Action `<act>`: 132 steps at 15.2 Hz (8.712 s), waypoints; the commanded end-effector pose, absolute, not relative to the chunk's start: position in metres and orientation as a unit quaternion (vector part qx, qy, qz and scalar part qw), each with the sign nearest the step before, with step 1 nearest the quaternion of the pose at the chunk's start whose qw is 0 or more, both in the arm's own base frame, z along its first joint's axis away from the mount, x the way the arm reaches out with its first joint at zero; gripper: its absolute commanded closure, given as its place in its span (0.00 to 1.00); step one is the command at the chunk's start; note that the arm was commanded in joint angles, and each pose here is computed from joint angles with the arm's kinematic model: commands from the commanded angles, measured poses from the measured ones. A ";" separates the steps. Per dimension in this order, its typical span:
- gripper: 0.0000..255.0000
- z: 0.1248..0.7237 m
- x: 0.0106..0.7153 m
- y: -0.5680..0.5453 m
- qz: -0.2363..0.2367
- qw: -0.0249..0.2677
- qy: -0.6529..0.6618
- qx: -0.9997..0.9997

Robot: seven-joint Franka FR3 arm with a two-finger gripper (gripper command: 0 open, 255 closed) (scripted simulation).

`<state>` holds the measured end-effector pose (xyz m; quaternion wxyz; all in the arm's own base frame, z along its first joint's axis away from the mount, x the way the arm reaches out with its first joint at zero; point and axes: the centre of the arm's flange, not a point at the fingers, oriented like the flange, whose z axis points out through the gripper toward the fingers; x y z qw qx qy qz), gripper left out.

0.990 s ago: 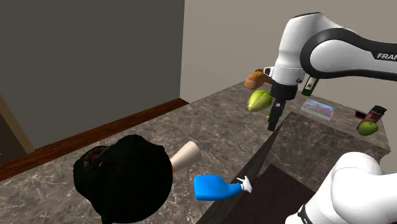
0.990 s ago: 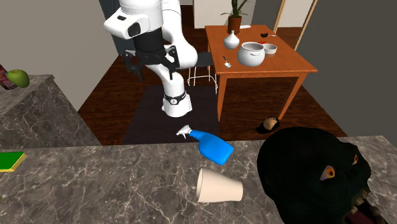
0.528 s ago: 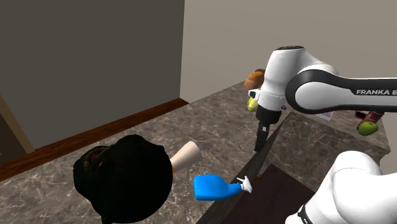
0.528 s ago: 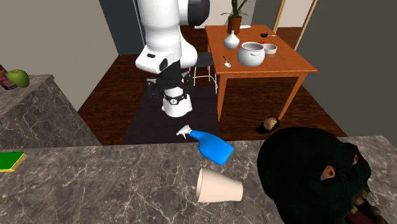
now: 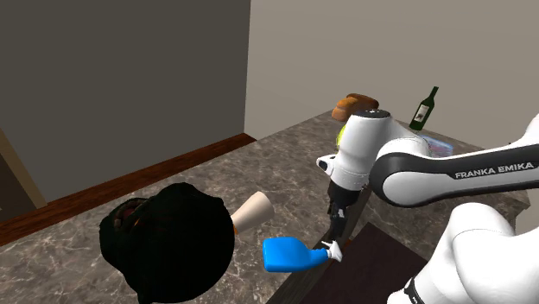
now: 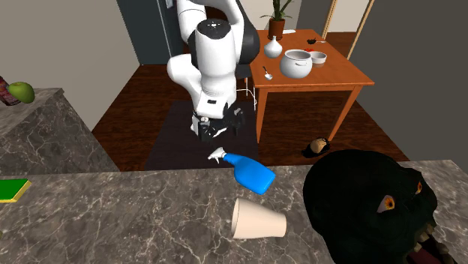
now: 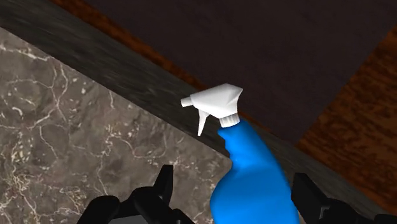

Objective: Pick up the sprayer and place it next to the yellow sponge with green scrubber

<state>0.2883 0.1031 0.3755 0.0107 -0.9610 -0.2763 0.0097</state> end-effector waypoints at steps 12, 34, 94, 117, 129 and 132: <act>0.00 0.272 0.284 0.151 -0.010 0.022 -0.346 -0.938; 1.00 0.280 0.284 0.151 -0.010 0.022 -0.346 -0.938; 1.00 0.366 0.413 -0.415 -0.010 0.022 -0.346 -0.938; 1.00 0.276 0.418 -0.433 -0.010 0.022 -0.346 -0.938; 0.00 0.316 0.417 -0.435 -0.010 0.022 -0.346 -0.938; 0.00 0.326 0.417 -0.435 -0.010 0.022 -0.346 -0.938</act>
